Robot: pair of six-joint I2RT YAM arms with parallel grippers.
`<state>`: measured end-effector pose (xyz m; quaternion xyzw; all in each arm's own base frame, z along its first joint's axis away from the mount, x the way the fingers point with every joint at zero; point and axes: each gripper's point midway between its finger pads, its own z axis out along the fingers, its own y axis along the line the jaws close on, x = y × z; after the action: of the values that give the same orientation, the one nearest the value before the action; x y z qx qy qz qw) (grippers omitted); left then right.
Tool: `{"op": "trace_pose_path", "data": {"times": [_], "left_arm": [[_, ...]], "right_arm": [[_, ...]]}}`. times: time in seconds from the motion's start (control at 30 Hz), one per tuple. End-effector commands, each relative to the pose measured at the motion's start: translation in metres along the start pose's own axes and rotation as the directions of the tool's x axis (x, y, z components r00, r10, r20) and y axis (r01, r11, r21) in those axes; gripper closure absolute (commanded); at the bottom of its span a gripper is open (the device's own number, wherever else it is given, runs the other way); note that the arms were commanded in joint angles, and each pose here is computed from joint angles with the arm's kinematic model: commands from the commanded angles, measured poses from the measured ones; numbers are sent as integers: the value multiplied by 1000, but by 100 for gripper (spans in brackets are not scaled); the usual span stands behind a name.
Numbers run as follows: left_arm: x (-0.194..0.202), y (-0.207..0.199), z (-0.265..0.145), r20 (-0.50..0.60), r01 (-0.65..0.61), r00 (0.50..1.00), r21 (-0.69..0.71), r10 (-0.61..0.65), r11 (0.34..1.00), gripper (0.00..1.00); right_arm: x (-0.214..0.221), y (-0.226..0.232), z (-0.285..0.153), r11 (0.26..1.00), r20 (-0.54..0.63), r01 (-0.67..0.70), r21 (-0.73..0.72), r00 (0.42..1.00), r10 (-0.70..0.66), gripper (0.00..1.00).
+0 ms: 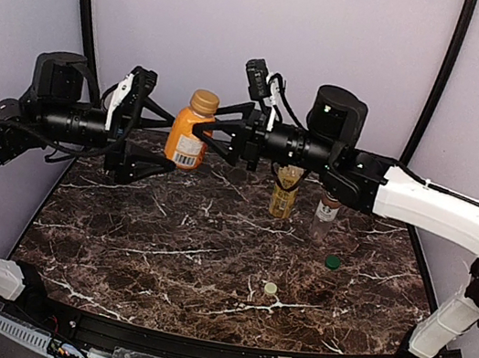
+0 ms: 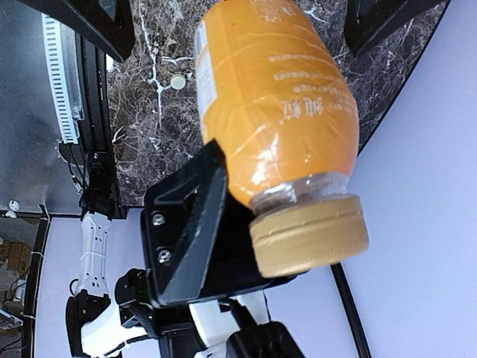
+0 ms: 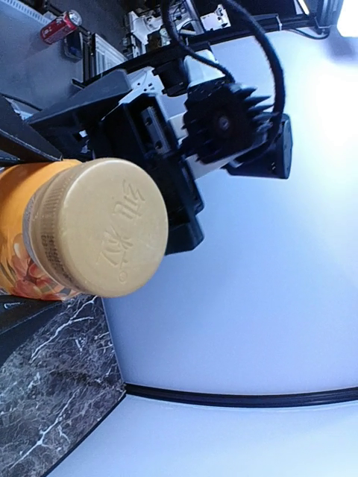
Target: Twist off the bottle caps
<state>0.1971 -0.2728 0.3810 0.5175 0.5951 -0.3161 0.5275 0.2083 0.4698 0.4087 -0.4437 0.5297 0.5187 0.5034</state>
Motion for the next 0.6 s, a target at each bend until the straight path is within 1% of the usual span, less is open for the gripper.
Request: {"op": "trace_pose_path", "data": {"times": [0.0, 0.03, 0.13, 0.3, 0.37, 0.5, 0.57], "left_arm": [[-6, 5, 10, 45, 36, 998, 5, -37, 999, 1], [-8, 7, 11, 52, 41, 998, -4, -41, 999, 3], [-8, 8, 14, 53, 64, 997, 1, -64, 998, 14], [-12, 7, 16, 71, 103, 992, 24, -105, 994, 21], [-14, 8, 17, 76, 108, 991, 23, -109, 994, 21], [-20, 6, 17, 88, 112, 989, 46, -116, 993, 17], [-22, 6, 16, 90, 118, 989, 49, -122, 992, 17]], "right_arm": [[-38, 20, 1, 999, 170, -5, -38, 985, 11, 82], [-37, 21, 2, 999, 172, -7, -40, 985, 14, 82], [-37, 23, 4, 999, 187, -7, -45, 982, 16, 82], [-34, 23, 10, 998, 183, -12, -56, 983, 22, 82], [-32, 23, 12, 998, 177, -16, -58, 984, 26, 82], [-30, 19, 12, 999, 167, -5, -37, 986, 11, 82], [-29, 19, 13, 999, 162, 0, -34, 987, 5, 82]]}}
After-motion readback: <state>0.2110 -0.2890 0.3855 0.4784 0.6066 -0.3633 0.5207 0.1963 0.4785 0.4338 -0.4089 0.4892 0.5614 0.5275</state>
